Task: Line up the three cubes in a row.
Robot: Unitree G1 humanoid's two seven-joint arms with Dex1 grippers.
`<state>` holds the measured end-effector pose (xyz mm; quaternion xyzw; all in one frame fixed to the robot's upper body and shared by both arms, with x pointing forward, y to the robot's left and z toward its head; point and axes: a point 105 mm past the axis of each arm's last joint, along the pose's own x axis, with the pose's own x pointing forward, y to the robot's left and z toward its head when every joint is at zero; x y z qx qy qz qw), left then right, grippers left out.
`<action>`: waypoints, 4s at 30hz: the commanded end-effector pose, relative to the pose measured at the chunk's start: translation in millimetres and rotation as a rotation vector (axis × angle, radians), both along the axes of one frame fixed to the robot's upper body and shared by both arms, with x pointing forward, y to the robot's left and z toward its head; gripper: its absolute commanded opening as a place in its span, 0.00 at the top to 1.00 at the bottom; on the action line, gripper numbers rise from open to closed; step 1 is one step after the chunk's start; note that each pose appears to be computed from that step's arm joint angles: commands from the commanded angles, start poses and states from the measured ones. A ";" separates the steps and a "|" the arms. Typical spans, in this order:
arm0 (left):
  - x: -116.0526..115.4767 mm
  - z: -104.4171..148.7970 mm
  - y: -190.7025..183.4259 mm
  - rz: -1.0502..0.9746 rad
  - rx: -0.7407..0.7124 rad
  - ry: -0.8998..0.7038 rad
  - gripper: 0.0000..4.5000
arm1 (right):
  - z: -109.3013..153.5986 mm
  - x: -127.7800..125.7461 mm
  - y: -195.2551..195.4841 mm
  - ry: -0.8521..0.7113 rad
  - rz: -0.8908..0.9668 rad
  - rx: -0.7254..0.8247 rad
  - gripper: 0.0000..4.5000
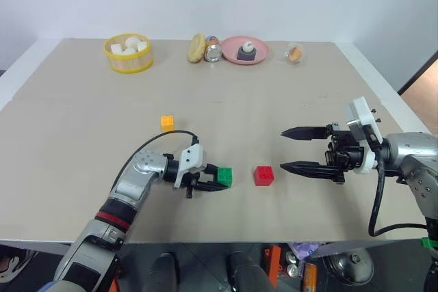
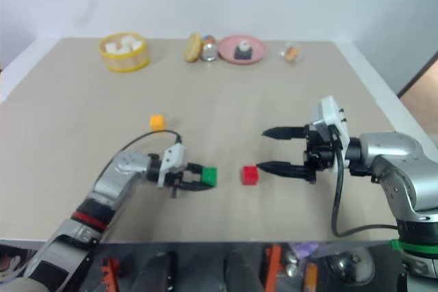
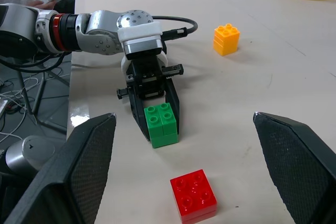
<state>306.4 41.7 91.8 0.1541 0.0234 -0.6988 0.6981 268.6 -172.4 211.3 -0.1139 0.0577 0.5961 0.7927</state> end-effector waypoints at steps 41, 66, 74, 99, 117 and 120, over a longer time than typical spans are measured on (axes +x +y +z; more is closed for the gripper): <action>3.1 12.1 86.6 0.212 0.081 -0.079 0.01 | 19.4 8.3 1.8 -0.066 0.026 0.009 0.04; 40.4 16.5 149.8 0.952 -0.031 -0.123 0.01 | 51.9 35.2 35.5 -0.246 -0.016 0.141 0.04; 60.0 16.0 149.7 0.991 -0.043 -0.105 0.01 | 51.1 31.4 38.2 -0.244 -0.006 0.147 0.04; 108.3 29.8 106.2 0.940 -0.084 -0.066 0.01 | 48.7 34.1 40.1 -0.238 -0.023 0.164 0.04; 107.5 32.7 99.8 0.959 -0.097 0.004 0.01 | 47.4 35.4 42.5 -0.234 -0.019 0.170 0.04; 102.2 33.8 101.8 1.001 -0.102 0.043 0.01 | 46.6 34.6 42.9 -0.231 -0.016 0.171 0.04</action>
